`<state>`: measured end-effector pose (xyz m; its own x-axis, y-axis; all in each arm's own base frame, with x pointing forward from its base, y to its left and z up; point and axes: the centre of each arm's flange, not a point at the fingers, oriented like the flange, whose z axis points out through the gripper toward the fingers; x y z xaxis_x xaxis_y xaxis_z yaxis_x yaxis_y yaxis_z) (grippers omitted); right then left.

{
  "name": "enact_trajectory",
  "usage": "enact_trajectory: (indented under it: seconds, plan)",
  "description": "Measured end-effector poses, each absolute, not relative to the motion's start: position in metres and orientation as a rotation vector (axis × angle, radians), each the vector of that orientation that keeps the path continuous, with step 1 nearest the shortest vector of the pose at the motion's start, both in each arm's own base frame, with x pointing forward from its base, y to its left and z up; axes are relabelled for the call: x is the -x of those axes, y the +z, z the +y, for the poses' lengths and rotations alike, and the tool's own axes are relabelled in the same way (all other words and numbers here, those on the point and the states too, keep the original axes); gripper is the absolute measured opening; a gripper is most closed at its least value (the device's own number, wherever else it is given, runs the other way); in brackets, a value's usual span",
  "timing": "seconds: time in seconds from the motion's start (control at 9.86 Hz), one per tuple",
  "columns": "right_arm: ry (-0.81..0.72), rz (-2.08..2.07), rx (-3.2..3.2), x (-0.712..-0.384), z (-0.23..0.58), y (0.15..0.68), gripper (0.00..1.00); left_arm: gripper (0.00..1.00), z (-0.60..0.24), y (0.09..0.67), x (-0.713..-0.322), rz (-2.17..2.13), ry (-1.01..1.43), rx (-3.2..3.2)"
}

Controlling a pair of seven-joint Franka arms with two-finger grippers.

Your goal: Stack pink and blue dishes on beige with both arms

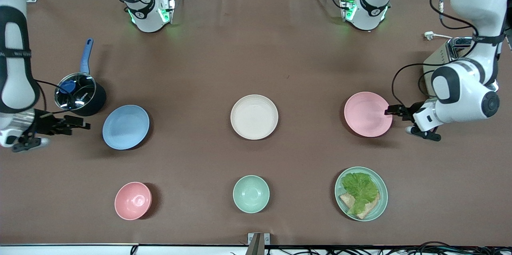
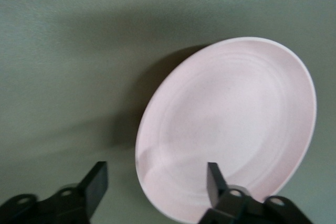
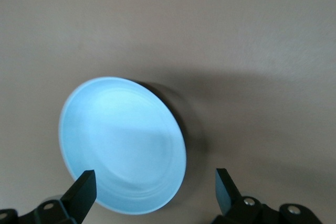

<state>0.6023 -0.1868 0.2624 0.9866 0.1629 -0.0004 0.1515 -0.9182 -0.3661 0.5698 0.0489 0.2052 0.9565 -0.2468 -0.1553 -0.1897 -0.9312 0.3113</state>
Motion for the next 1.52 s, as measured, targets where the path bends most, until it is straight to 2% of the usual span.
enact_trajectory:
  seconds: [0.1,0.3,0.41,0.61,0.71,0.91,1.12,1.32,1.52]
  plan:
    - [0.048,-0.216,2.724,-0.595,-0.190,0.237,1.00,0.76,0.048,0.195,-0.571,-0.308,-0.257,-2.801]
    - [0.034,-0.227,2.685,-0.587,-0.190,0.202,0.98,0.45,0.047,0.190,-0.575,-0.298,-0.203,-2.811]
    - [0.035,-0.214,2.680,-0.582,-0.190,0.190,0.93,0.30,0.047,0.191,-0.577,-0.300,-0.196,-2.813]
    - [0.037,-0.178,2.658,-0.572,-0.187,0.178,0.75,0.04,0.044,0.197,-0.582,-0.308,-0.170,-2.814]
    - [0.043,-0.169,2.654,-0.570,-0.187,0.175,0.71,0.04,0.038,0.208,-0.587,-0.324,-0.139,-2.810]
    - [0.055,-0.158,2.650,-0.566,-0.187,0.169,0.39,0.04,-0.006,0.248,-0.593,-0.332,-0.098,-2.778]
    - [0.039,-0.107,2.630,-0.564,-0.189,0.164,0.08,0.04,-0.089,0.272,-0.586,-0.309,-0.133,-2.728]
    - [0.052,-0.055,2.635,-0.577,-0.193,0.183,0.07,0.04,-0.183,0.270,-0.566,-0.217,-0.197,-2.704]
    - [0.192,-0.026,2.651,-0.610,-0.192,0.247,0.07,0.04,-0.271,0.262,-0.545,-0.053,-0.136,-2.700]
